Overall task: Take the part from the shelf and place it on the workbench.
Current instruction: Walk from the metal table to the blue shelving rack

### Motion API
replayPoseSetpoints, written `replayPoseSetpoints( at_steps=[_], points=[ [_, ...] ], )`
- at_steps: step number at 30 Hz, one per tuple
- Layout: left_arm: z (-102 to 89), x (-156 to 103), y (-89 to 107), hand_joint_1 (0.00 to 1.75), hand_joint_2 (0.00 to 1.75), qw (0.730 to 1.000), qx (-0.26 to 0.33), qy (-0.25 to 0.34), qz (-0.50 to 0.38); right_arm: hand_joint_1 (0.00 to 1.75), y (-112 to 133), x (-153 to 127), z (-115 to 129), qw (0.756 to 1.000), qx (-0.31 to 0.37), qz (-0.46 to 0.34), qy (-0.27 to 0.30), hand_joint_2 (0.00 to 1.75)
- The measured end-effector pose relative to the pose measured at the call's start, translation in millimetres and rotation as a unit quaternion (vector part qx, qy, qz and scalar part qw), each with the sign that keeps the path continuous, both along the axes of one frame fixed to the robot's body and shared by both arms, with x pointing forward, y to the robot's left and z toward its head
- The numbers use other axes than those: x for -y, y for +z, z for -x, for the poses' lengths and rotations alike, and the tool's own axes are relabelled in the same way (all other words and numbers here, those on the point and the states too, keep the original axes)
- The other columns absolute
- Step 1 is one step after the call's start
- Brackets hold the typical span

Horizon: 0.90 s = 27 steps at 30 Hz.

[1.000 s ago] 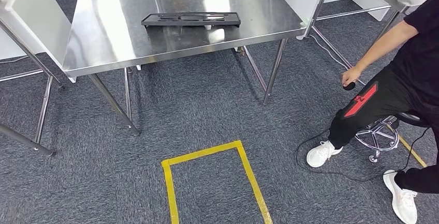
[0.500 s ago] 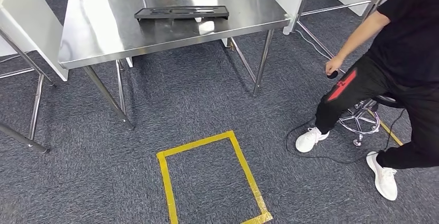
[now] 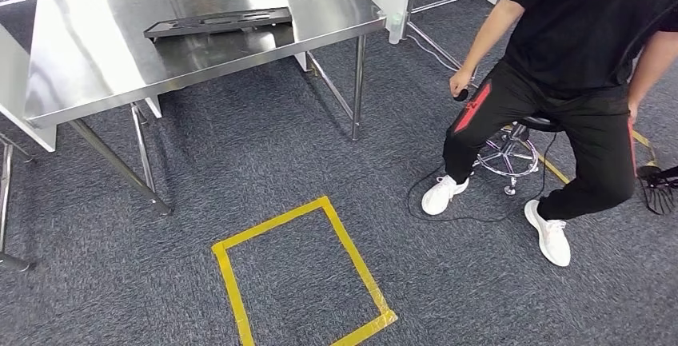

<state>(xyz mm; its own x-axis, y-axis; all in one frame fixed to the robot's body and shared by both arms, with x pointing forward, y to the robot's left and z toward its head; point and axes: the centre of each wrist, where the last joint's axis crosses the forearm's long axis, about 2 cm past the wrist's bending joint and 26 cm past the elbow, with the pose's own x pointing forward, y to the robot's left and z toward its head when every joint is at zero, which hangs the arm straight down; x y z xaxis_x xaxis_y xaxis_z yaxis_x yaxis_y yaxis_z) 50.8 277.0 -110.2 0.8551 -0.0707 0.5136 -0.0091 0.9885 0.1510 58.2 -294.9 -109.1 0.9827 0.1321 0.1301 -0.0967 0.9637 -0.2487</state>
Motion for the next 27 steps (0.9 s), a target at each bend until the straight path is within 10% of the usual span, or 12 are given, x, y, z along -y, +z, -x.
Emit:
replayPoseSetpoints(
  at_steps=[27],
  points=[
    [-2.2,-3,0.4,0.00,0.00,0.999,-0.012,0.043,-0.011,0.00,1,-24,-6,0.998,-0.012,-0.012,0.061,0.00]
  ],
)
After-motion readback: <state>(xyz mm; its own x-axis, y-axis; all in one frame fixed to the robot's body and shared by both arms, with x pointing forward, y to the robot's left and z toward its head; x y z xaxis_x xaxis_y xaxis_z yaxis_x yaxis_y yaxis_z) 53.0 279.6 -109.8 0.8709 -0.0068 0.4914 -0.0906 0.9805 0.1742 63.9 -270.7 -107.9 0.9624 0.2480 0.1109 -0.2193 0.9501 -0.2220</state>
